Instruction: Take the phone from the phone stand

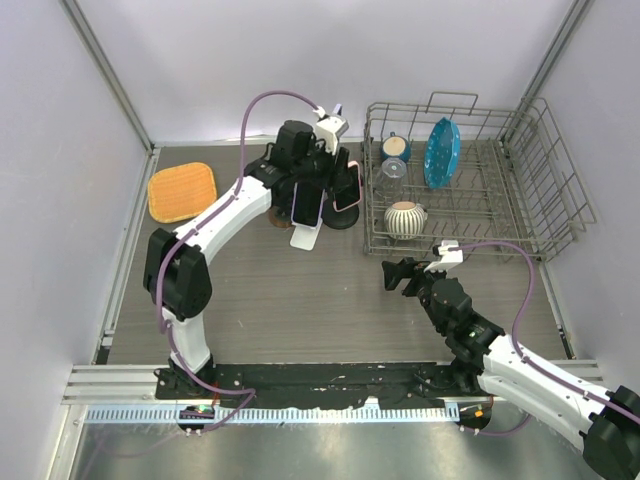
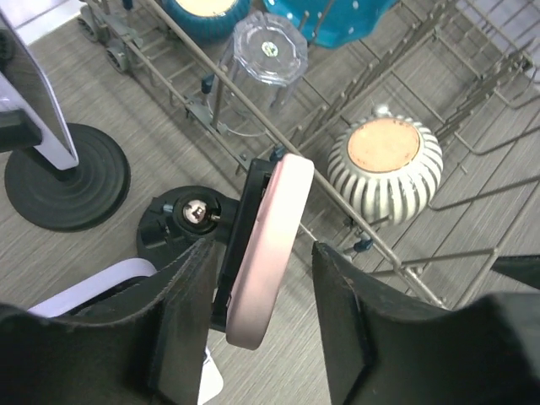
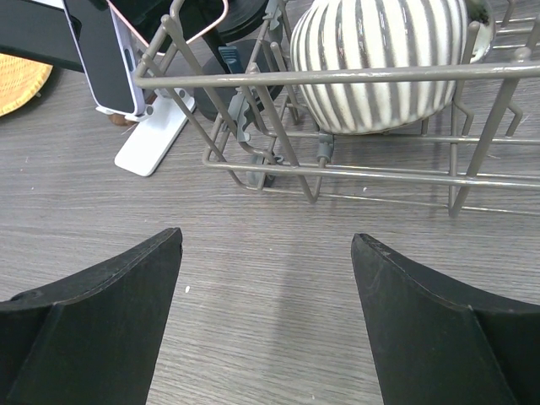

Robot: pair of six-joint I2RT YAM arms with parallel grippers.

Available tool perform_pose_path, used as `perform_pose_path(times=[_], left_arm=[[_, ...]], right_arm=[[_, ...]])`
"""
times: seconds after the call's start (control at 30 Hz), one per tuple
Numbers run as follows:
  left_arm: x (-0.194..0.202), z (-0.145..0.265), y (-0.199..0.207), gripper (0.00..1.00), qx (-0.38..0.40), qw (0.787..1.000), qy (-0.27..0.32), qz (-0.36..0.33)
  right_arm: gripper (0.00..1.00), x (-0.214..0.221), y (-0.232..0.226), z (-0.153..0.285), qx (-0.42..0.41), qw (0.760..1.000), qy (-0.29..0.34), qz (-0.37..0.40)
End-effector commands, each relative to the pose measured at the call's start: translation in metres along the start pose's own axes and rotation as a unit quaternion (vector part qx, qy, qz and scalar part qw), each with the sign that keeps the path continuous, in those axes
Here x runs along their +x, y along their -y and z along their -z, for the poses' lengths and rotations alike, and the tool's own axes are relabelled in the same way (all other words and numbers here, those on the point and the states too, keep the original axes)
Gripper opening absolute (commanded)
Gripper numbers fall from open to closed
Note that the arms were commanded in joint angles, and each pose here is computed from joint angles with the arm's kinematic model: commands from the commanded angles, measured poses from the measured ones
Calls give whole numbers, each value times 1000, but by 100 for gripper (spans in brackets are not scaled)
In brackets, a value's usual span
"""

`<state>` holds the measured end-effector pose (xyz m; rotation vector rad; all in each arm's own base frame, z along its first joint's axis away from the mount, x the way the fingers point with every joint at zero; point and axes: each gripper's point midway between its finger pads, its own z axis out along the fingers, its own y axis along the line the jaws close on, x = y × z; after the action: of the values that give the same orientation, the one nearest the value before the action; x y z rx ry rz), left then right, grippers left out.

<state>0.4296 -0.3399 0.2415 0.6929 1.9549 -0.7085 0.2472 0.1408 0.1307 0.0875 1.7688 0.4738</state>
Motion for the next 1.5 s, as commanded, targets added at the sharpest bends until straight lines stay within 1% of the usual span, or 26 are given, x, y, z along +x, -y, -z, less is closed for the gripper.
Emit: perform_pose_path(times=[0.0, 0.03, 0.13, 0.23, 0.3, 0.33, 0.53, 0.67, 0.77, 0.9, 0.97, 1.0, 1.07, 1.1, 1.13, 1.2, 1.23, 1.3, 1.37, 1.43, 1.47], left_arm=[[-12, 5, 18, 48, 47, 999, 3, -10], [-14, 6, 20, 46, 52, 999, 5, -11], [-17, 11, 31, 36, 73, 997, 5, -10], [-19, 17, 39, 21, 83, 996, 5, -13], [-21, 21, 42, 16, 91, 996, 4, -12], [-23, 26, 47, 12, 96, 995, 8, -12], [-30, 46, 57, 0, 106, 994, 17, -10], [-34, 69, 69, 0, 110, 994, 23, -14], [-22, 77, 77, 0, 121, 993, 11, -5], [-9, 100, 90, 0, 132, 991, -1, 5], [-4, 110, 96, 0, 130, 991, -6, 8], [5, 113, 100, 0, 130, 991, -15, 10], [4, 129, 107, 0, 126, 992, -5, 9], [14, 131, 111, 0, 125, 992, -14, 10], [9, 141, 111, 0, 109, 994, 0, 6], [23, 146, 112, 0, 90, 996, -15, 3], [22, 152, 106, 0, 60, 998, -8, -2], [34, 157, 107, 0, 38, 999, -20, -16], [34, 166, 100, 0, 0, 1000, -12, -19], [39, 169, 100, 0, -19, 1000, -9, -2], [34, 174, 91, 0, -53, 999, 9, 6]], right_arm=[[87, -15, -8, -2, -12, 1000, 24, -7], [86, -15, -8, -2, -12, 1000, 24, -6], [86, -14, -8, -3, -11, 1000, 22, -5], [85, -14, -7, -3, -10, 1000, 20, -3], [85, -14, -8, -3, -11, 1000, 22, -4], [85, -14, -7, -3, -11, 1000, 22, -4], [84, -15, -7, -2, -11, 1000, 24, -4], [84, -15, -7, -2, -11, 1000, 25, -5], [84, -14, -7, -2, -11, 1000, 24, -5], [84, -15, -7, -2, -10, 1000, 24, -3], [83, -14, -7, -2, -11, 1000, 25, -3], [83, -15, -7, -2, -12, 1000, 25, -2], [83, -15, -7, -2, -14, 1000, 26, -3], [83, -14, -8, -2, -17, 1000, 25, -2], [83, -15, -9, -2, -18, 1000, 25, -3], [83, -14, -9, -2, -19, 1000, 24, -2], [83, -14, -11, -2, -22, 999, 23, -2], [83, -13, -13, -2, -29, 999, 19, -2], [83, -12, -15, -2, -30, 999, 13, -1], [83, -12, -17, -2, -34, 999, 4, 0], [83, -11, -18, -2, -34, 999, -1, 1]])
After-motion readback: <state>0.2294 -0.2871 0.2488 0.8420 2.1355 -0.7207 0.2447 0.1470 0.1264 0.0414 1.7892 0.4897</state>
